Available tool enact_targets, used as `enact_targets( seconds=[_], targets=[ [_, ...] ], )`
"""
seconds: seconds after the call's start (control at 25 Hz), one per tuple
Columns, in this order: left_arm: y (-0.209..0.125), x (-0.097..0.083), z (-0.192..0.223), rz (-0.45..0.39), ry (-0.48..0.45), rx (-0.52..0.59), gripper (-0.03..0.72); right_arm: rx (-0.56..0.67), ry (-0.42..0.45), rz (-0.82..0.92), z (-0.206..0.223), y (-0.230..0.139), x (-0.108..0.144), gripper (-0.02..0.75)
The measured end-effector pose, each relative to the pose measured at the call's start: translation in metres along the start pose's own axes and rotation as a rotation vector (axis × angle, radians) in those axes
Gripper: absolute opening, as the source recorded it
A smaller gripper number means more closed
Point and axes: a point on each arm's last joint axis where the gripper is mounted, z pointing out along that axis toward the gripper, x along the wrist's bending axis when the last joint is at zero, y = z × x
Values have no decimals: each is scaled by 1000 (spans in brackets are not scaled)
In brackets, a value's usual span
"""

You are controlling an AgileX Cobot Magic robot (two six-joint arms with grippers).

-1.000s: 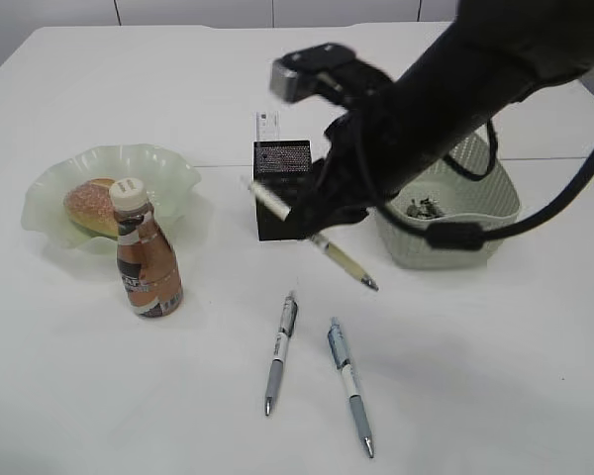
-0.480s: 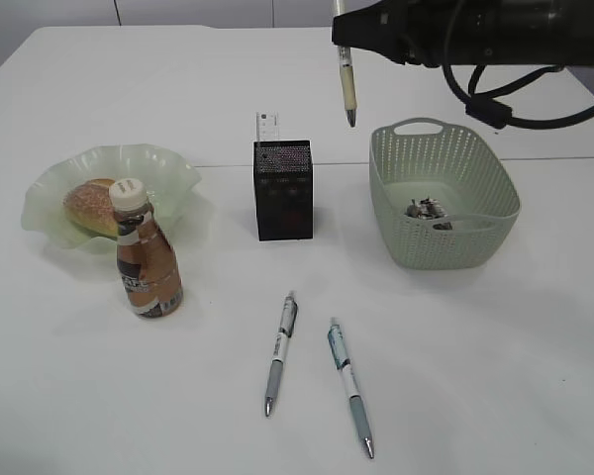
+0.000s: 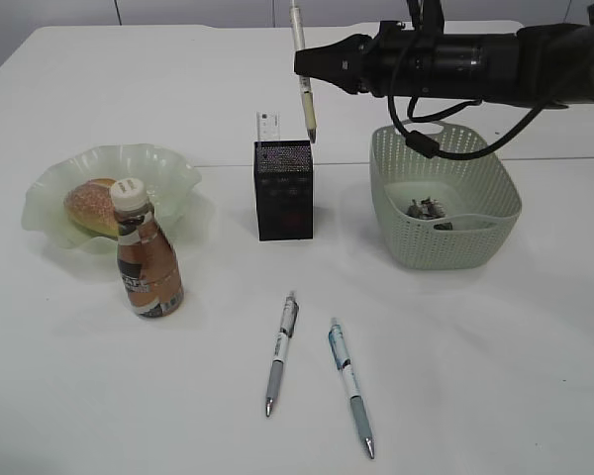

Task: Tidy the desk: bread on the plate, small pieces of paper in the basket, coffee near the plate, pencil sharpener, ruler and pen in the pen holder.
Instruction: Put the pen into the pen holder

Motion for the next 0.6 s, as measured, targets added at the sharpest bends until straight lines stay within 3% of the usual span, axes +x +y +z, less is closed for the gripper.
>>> enact_targets(
  seconds=[0.6],
  targets=[
    [-1,0,0,0,0,10,414,-15,26,-29,29,-31,-45,83]
  ],
)
